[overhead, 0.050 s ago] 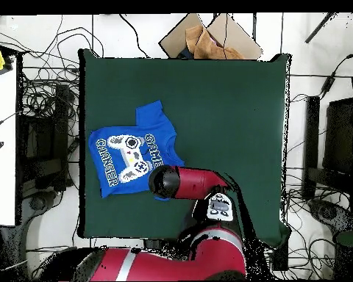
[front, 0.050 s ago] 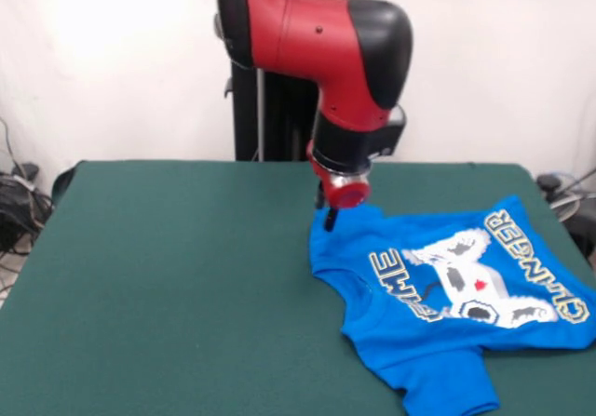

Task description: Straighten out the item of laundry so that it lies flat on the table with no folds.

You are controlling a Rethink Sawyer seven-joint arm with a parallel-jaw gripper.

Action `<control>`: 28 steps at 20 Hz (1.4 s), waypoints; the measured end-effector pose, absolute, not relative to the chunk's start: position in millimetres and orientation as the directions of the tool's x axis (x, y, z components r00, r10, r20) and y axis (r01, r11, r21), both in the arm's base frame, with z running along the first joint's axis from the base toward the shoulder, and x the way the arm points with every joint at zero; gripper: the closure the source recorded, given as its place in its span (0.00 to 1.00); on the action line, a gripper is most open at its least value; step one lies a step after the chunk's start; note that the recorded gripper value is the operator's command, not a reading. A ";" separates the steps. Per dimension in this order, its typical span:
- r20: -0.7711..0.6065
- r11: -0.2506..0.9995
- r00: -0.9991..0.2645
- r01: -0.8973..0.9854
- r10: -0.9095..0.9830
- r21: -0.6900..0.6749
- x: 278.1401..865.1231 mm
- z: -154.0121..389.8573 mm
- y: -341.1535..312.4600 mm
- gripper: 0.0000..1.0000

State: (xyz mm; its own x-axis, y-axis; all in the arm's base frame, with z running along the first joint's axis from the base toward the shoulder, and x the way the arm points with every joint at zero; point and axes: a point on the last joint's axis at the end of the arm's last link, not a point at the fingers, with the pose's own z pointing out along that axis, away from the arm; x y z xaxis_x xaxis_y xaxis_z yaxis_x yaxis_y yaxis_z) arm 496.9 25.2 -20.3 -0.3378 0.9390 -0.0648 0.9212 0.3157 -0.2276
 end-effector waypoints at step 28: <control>-0.117 0.442 -0.473 0.869 0.873 -0.221 505.6 -56.8 44.7 1.00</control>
